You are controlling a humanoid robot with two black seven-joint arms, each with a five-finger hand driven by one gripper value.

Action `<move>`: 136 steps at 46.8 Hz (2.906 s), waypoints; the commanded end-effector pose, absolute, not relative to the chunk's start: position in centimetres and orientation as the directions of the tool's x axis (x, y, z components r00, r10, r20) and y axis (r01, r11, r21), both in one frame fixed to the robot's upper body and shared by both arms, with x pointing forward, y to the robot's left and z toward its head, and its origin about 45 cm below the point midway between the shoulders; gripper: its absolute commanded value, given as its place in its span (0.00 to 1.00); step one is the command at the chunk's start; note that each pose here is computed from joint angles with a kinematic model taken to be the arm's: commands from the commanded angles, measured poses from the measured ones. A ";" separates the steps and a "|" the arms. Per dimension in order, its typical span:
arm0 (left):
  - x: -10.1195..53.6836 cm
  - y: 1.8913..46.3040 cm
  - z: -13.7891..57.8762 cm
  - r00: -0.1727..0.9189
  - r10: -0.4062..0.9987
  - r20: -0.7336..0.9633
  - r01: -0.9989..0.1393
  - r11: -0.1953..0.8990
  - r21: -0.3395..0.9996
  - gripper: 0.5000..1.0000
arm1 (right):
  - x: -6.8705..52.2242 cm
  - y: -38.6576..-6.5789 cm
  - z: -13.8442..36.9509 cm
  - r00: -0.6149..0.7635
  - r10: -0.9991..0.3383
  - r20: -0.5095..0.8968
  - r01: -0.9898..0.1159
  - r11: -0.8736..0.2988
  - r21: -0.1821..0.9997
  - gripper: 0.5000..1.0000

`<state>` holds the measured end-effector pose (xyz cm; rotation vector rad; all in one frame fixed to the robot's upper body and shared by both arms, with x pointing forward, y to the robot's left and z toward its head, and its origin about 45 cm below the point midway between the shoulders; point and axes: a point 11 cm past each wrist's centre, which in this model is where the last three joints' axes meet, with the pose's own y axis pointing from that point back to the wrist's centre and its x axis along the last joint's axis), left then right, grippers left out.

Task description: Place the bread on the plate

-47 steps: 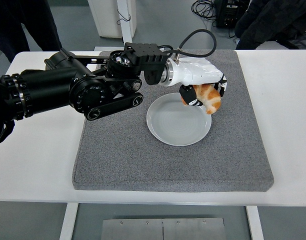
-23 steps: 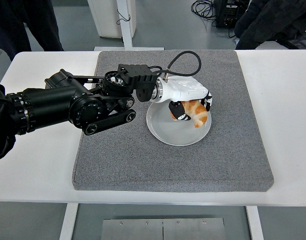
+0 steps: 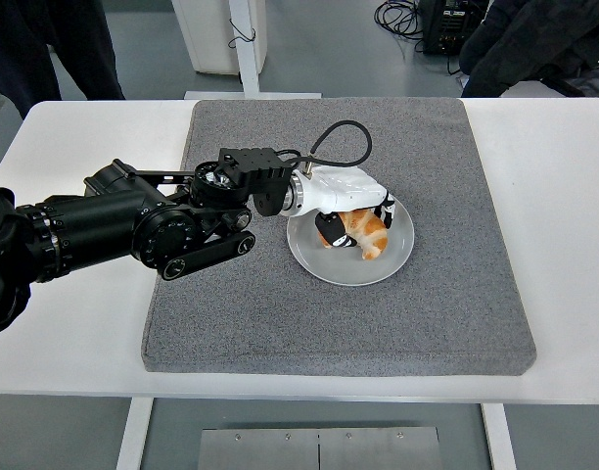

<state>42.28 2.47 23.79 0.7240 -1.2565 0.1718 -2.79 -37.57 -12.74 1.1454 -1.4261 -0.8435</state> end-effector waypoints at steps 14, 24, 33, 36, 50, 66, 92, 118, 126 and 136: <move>42.1 2.7 23.2 0.336 -0.258 0.906 -0.497 0.768 0.403 0.00 | -2.8 -37.6 -12.7 0.032 -0.954 0.299 -0.197 0.287 0.937 1.00; 42.2 2.7 23.3 0.334 -0.257 0.907 -0.501 0.766 0.402 0.00 | -2.8 -37.6 -12.7 0.034 -0.954 0.299 -0.197 0.287 0.937 1.00; 42.3 2.9 23.4 0.340 -0.251 0.906 -0.507 0.763 0.402 0.72 | -2.9 -37.6 -12.7 0.032 -0.954 0.299 -0.196 0.288 0.938 1.00; 42.4 3.0 23.4 0.341 -0.250 0.906 -0.509 0.762 0.402 1.00 | -2.9 -37.6 -12.7 0.033 -0.954 0.299 -0.196 0.288 0.938 1.00; 42.4 3.2 24.0 0.342 -0.240 0.908 -0.506 0.767 0.394 1.00 | -2.8 -37.6 -12.7 0.032 -0.954 0.299 -0.197 0.287 0.937 1.00; 43.9 4.8 29.7 0.388 -0.101 0.916 -0.546 0.775 0.317 1.00 | -2.8 -37.6 -12.7 0.034 -0.954 0.299 -0.197 0.287 0.937 1.00; 49.6 9.4 37.7 0.545 0.453 0.706 -0.730 0.671 0.133 1.00 | -2.8 -37.6 -12.7 0.034 -0.954 0.299 -0.197 0.287 0.937 1.00; 52.4 14.0 32.6 0.455 0.879 0.140 -0.889 0.456 0.027 1.00 | -2.9 -37.6 -12.7 0.034 -0.954 0.299 -0.196 0.287 0.938 1.00; 53.1 14.3 32.5 0.412 0.911 -0.032 -0.911 0.412 0.010 1.00 | -2.8 -37.6 -12.7 0.032 -0.954 0.299 -0.197 0.287 0.937 1.00; 53.2 15.0 31.1 0.346 0.908 -0.237 -0.932 0.362 0.027 1.00 | -2.8 -37.6 -12.7 0.034 -0.954 0.299 -0.197 0.287 0.937 1.00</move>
